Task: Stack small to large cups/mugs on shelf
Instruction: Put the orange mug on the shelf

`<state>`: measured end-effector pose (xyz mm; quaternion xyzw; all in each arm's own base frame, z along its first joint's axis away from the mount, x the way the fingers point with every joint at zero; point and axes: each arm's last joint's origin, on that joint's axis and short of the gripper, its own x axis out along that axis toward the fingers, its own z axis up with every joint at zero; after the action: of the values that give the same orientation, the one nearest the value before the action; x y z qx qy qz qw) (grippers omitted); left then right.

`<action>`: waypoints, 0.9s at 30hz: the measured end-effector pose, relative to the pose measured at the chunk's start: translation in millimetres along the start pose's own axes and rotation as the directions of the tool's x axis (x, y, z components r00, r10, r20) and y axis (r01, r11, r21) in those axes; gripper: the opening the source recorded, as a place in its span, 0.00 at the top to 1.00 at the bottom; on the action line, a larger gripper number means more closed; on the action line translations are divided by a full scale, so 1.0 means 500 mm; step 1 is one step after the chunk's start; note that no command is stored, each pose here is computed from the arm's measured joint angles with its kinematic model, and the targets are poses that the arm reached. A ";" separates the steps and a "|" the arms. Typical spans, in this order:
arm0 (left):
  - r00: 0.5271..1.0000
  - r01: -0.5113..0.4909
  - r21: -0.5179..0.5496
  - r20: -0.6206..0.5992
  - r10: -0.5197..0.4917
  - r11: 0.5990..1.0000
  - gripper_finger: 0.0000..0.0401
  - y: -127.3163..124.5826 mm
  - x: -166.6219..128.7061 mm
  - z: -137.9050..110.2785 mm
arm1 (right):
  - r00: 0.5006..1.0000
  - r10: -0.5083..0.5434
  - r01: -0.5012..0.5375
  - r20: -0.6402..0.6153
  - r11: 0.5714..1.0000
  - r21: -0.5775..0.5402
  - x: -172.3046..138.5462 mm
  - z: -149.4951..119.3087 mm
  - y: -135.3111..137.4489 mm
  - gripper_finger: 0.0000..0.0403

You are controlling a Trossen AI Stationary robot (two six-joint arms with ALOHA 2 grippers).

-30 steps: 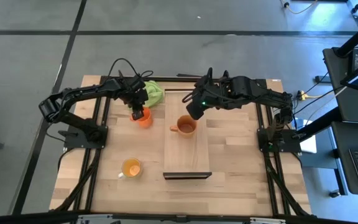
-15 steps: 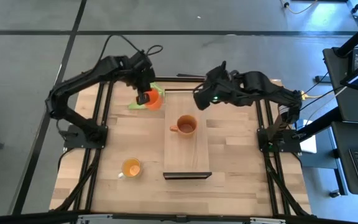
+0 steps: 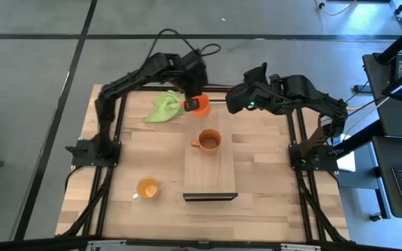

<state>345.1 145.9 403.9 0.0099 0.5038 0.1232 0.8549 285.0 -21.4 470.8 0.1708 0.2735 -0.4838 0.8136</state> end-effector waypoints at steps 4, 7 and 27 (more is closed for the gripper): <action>1.000 0.013 -0.038 -0.025 -0.014 0.999 0.99 0.018 0.049 0.019 | 1.000 -0.013 0.013 0.004 1.000 0.006 0.000 -0.004 -0.006 0.67; 0.998 0.033 -0.050 -0.043 -0.036 0.998 0.99 0.024 0.085 0.027 | 1.000 -0.013 0.013 -0.003 1.000 0.005 0.001 -0.007 -0.006 0.68; 0.992 0.110 -0.033 -0.062 -0.112 0.993 0.99 -0.021 0.145 0.047 | 1.000 -0.016 0.016 -0.008 0.999 0.032 0.003 -0.001 -0.016 0.68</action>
<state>401.0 154.0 351.5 -0.0348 0.5288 0.0831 0.8440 278.2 -25.8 469.3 0.1834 0.2704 -0.4938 0.8058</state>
